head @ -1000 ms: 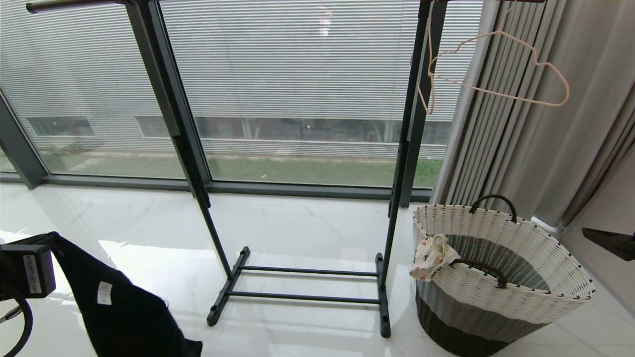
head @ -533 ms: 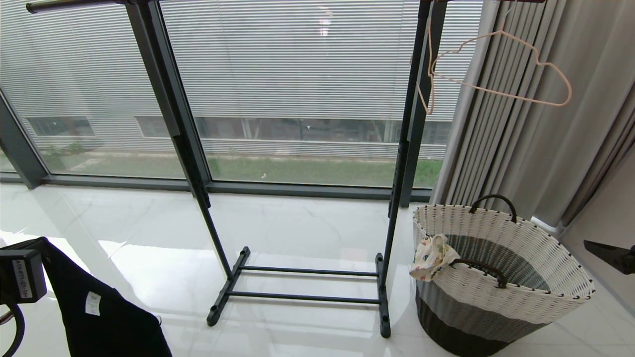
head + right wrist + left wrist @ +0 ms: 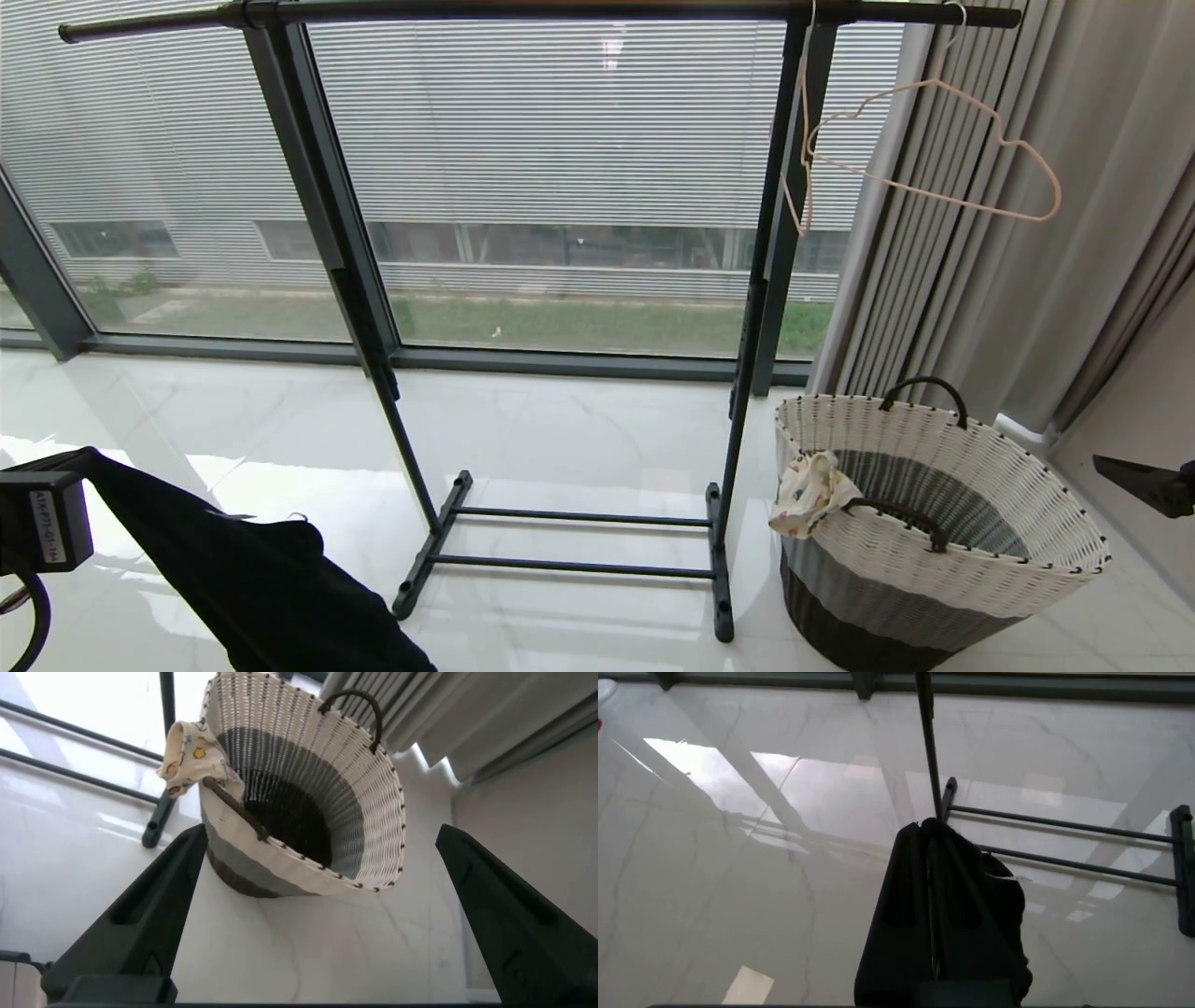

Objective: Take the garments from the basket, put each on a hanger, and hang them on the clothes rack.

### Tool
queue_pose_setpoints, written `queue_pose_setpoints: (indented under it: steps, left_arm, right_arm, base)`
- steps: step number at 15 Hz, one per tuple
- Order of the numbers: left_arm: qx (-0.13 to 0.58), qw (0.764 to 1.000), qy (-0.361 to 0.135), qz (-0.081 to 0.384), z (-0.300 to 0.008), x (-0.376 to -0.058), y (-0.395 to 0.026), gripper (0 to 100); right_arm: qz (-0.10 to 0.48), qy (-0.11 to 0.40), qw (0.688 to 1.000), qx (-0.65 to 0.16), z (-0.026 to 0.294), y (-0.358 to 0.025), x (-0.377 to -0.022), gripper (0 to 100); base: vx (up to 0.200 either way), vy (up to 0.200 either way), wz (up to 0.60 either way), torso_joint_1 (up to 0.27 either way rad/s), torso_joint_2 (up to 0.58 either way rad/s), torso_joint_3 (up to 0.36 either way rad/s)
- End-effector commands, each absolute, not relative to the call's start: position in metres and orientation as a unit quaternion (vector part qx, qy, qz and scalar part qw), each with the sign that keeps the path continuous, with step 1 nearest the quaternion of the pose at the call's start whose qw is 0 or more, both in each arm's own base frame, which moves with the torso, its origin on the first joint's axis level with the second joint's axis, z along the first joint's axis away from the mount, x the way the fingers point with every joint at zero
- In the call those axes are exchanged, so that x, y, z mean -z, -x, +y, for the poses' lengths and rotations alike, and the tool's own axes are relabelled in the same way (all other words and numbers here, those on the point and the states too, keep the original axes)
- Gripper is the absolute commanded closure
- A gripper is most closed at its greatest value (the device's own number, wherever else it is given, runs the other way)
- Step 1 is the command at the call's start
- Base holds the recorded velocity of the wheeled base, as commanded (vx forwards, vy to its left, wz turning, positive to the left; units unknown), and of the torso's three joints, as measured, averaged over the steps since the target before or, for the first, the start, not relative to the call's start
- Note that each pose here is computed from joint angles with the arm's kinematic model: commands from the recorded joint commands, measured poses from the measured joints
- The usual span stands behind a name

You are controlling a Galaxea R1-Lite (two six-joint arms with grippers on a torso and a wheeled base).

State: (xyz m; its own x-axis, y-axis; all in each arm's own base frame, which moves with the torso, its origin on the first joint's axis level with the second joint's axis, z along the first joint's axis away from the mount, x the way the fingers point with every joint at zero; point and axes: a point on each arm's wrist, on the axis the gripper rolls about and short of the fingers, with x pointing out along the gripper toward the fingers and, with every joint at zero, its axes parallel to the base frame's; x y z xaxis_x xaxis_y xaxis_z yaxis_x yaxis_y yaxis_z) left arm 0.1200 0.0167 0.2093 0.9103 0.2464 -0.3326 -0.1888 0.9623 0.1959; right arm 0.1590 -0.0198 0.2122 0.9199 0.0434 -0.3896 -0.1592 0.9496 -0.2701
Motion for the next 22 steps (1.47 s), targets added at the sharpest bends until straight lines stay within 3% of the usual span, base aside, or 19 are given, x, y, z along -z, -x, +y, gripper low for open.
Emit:
queue_pose_setpoints:
  steps: [1, 22]
  left_arm:
    - [-0.112, 0.974, -0.08, 0.181, 0.0168, -0.209, -0.1209, 100]
    - [-0.111, 0.973, -0.082, 0.182, 0.0168, -0.2086, -0.1208, 100]
  right_arm:
    - [0.193, 0.149, 0.968, -0.052, -0.0199, -0.1598, -0.2124, 0]
    - [0.178, 0.151, 0.971, -0.052, -0.0194, -0.1602, -0.2149, 0]
  base:
    - [0.0, 0.0, 0.0, 0.139, -0.41, -0.271]
    - [0.0, 0.0, 0.0, 0.204, -0.48, -0.277]
